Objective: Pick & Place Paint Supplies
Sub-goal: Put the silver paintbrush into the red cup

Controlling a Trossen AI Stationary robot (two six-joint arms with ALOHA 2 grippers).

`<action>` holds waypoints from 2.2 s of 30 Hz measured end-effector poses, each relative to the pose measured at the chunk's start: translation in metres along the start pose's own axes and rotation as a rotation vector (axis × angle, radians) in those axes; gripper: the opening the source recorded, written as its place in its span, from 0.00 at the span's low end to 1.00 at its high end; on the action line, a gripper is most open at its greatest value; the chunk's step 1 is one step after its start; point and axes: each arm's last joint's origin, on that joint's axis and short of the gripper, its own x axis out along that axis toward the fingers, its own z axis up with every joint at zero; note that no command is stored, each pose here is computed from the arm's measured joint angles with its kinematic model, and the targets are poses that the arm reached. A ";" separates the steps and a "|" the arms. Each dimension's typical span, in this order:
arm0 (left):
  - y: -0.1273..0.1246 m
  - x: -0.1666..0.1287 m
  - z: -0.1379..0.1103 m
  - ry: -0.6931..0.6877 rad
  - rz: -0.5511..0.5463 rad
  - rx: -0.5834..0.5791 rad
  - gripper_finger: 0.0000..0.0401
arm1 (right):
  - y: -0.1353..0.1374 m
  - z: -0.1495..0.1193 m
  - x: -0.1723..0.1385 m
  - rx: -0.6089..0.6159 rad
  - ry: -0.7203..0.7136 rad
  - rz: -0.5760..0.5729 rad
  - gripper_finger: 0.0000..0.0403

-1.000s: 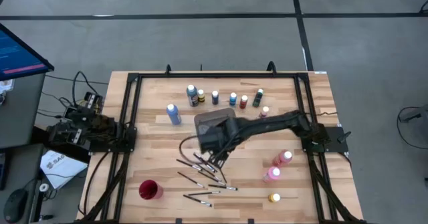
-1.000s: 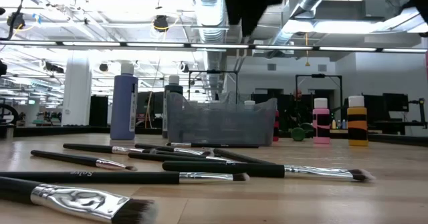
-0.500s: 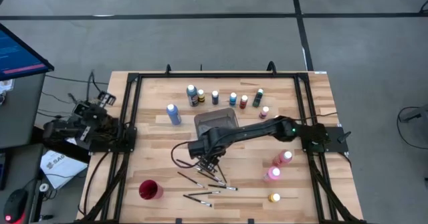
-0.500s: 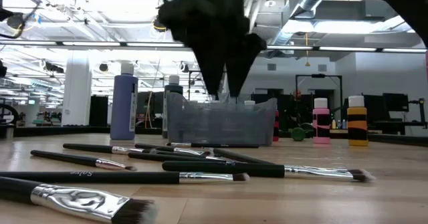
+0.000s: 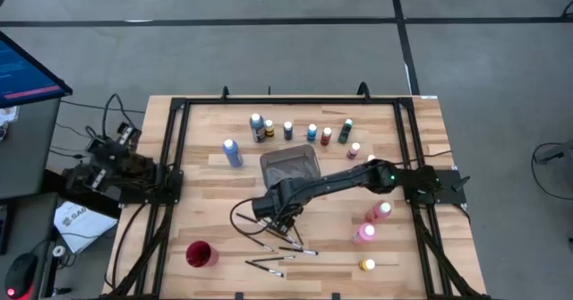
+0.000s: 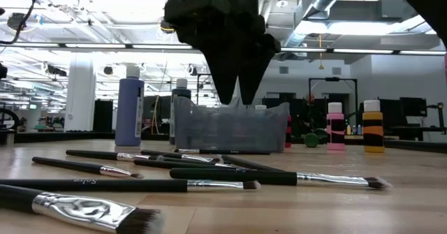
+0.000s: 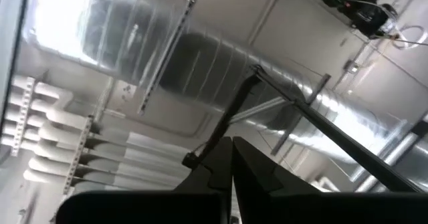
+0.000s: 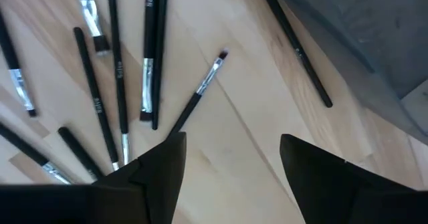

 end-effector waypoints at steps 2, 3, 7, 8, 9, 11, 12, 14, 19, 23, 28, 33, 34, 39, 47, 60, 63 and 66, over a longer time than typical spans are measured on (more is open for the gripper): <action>-0.001 0.000 -0.001 0.017 -0.025 -0.001 0.01 | 0.001 -0.001 0.000 -0.003 0.000 0.000 0.59; -0.001 0.000 -0.001 0.027 -0.041 -0.001 0.01 | 0.002 -0.002 0.000 0.001 -0.001 0.001 0.59; -0.002 0.000 -0.002 0.041 -0.067 -0.004 0.01 | 0.004 -0.002 0.000 0.000 -0.009 0.014 0.59; -0.002 0.000 -0.002 0.044 -0.068 -0.004 0.01 | 0.004 -0.001 0.001 0.002 -0.011 0.017 0.59; -0.002 0.000 -0.002 0.045 -0.068 -0.005 0.01 | 0.003 0.002 0.003 0.004 -0.009 0.024 0.59; -0.001 0.000 -0.002 0.048 -0.067 -0.006 0.01 | 0.001 0.006 0.006 0.007 0.005 0.032 0.59; -0.001 0.000 -0.004 0.057 -0.061 -0.009 0.01 | -0.001 0.007 0.007 0.007 0.008 0.032 0.59; 0.001 0.000 -0.006 0.077 -0.051 -0.015 0.01 | -0.004 0.012 0.006 0.013 -0.005 0.047 0.59; 0.005 0.000 -0.013 0.118 -0.026 -0.028 0.01 | -0.009 0.024 0.007 0.038 -0.042 0.087 0.59; 0.008 0.001 -0.020 0.156 -0.002 -0.040 0.01 | -0.014 0.027 0.008 0.048 -0.018 0.100 0.59; 0.015 0.000 -0.031 0.215 0.059 -0.160 0.01 | -0.010 0.025 0.007 0.042 -0.012 0.119 0.59; 0.021 -0.001 -0.036 0.148 0.227 -0.714 0.01 | -0.004 0.018 0.007 0.022 0.013 0.118 0.59; 0.022 -0.001 -0.038 0.152 0.240 -0.767 0.01 | -0.004 0.017 0.007 0.020 0.014 0.126 0.59; 0.027 -0.003 -0.048 0.193 0.298 -0.825 0.01 | 0.001 0.018 0.006 0.018 -0.008 0.151 0.59; 0.021 -0.004 -0.038 0.195 0.304 -0.815 0.01 | 0.000 0.018 0.006 0.051 0.000 0.158 0.59; 0.005 -0.001 -0.006 0.014 0.093 -0.752 0.01 | -0.014 0.041 0.026 0.125 0.008 0.164 0.59; 0.004 -0.001 -0.006 0.012 0.087 -0.780 0.01 | -0.011 0.043 0.043 0.119 0.045 0.167 0.59; 0.004 -0.001 -0.006 0.012 0.087 -0.803 0.01 | -0.011 0.039 0.053 0.095 0.098 0.127 0.59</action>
